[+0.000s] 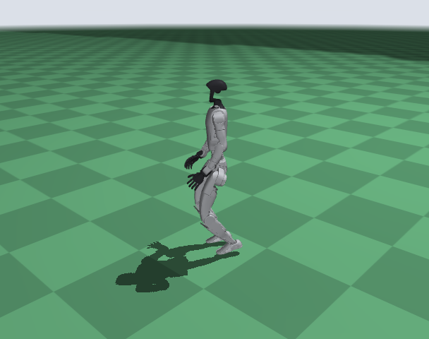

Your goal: Run

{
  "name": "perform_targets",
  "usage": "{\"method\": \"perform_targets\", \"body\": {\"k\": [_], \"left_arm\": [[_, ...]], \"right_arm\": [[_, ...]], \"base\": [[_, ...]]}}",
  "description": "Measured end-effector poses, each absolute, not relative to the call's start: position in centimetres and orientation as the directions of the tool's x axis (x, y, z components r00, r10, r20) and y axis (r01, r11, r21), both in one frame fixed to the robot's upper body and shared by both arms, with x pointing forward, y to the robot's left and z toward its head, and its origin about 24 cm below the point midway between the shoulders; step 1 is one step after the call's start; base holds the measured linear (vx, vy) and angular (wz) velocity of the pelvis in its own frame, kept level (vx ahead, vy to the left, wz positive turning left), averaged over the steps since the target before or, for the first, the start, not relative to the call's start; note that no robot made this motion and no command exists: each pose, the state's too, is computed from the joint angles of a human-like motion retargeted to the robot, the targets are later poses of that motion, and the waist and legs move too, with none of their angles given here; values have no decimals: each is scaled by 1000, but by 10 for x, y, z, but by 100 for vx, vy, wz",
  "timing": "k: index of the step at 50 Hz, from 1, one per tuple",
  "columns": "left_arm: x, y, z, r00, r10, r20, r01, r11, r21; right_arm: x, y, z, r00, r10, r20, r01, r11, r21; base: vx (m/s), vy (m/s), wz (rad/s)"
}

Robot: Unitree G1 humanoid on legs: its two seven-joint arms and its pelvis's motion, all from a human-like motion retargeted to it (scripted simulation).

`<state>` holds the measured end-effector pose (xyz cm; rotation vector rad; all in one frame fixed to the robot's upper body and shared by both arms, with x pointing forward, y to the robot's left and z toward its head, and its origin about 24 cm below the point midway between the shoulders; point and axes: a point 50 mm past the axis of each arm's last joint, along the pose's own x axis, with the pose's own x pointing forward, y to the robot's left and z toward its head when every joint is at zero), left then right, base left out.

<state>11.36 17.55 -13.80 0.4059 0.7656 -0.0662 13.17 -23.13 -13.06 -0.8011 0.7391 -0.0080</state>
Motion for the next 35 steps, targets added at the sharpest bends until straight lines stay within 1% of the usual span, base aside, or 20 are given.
{"method": "perform_targets", "body": {"k": [6, 11, 15, 20, 23, 30, 35], "left_arm": [[150, 173, -118, 823, 88, -561, 144, 923, 356], [163, 170, -114, 834, 137, -534, 83, 927, 367], [159, 171, -118, 817, 151, -556, 79, 927, 367], [136, 177, -122, 796, 154, -586, 85, 929, 361], [122, 179, -122, 793, 139, -593, 92, 935, 342], [121, 188, -100, 859, 76, -506, 105, 942, 320], [130, 194, -82, 906, 68, -418, 84, 939, 335]], "right_arm": [[142, -224, -128, 769, -261, -584, -252, 715, -652], [154, -216, -126, 788, -243, -565, -257, 705, -661], [159, -216, -121, 811, -236, -536, -241, 700, -672], [155, -223, -112, 844, -242, -479, -189, 701, -688], [149, -224, -109, 855, -218, -470, -197, 702, -684], [144, -228, -91, 900, -119, -420, -229, 691, -686], [156, -222, -72, 945, -52, -322, -205, 674, -710]], "base": [[11, -4, 45], [10, -1, 78], [23, 6, 21], [27, 9, 0], [20, 7, 25], [6, 6, 53], [-8, 5, 50]]}}
